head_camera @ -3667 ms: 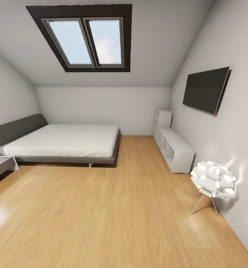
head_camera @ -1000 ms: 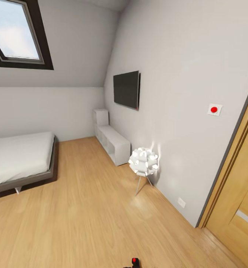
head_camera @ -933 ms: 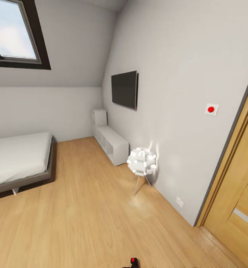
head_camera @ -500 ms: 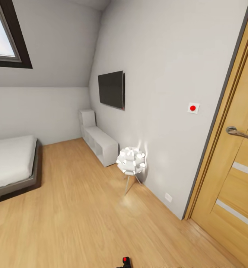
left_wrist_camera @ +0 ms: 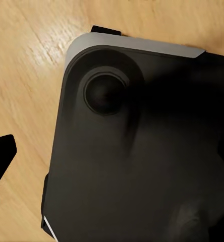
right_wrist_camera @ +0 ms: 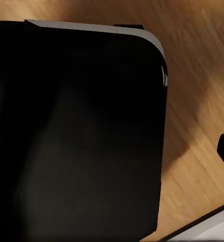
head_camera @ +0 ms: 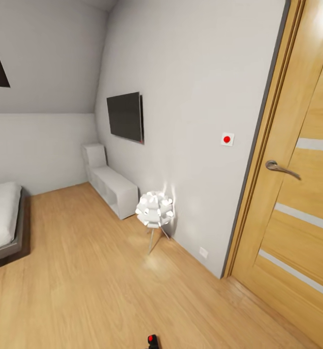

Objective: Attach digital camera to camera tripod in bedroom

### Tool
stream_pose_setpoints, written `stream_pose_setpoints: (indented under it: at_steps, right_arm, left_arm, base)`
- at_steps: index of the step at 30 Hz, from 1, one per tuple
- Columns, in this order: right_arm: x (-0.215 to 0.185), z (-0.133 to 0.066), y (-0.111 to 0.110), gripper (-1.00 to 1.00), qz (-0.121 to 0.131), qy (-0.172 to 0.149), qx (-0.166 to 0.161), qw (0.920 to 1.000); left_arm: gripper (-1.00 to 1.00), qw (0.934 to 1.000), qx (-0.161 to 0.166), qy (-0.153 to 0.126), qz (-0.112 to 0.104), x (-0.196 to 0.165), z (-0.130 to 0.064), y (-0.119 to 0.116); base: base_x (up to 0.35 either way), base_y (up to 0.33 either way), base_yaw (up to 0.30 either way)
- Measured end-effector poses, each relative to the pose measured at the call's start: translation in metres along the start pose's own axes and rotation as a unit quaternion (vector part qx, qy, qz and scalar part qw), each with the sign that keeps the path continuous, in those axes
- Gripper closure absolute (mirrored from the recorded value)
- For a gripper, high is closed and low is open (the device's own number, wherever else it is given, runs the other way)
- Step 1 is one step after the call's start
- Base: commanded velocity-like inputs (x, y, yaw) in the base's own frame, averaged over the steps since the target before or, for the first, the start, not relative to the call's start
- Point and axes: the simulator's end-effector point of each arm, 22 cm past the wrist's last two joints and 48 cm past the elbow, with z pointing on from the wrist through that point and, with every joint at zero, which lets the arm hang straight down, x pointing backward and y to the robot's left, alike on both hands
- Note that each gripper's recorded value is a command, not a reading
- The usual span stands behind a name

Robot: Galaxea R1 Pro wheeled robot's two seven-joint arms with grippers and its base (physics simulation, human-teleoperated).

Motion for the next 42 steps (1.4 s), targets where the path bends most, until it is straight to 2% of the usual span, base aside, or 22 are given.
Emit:
stream_pose_setpoints:
  at_steps: [35, 42]
  right_arm:
    - [0.0000, 0.0000, -0.0001, -1.00, -0.002, 0.000, 0.000, 1.0000]
    - [0.0006, 0.0000, -0.0018, -1.00, -0.002, 0.001, 0.001, 1.0000]
  left_arm:
    - [-1.00, 1.0000, -0.003, 0.000, 0.001, -0.0001, 0.0000, 0.0021]
    - [-1.00, 1.0000, -0.003, 0.000, 0.001, -0.0002, 0.0000, 0.0022]
  base:
    - [0.000, 0.000, -0.242]
    - [0.000, 0.000, -0.054]
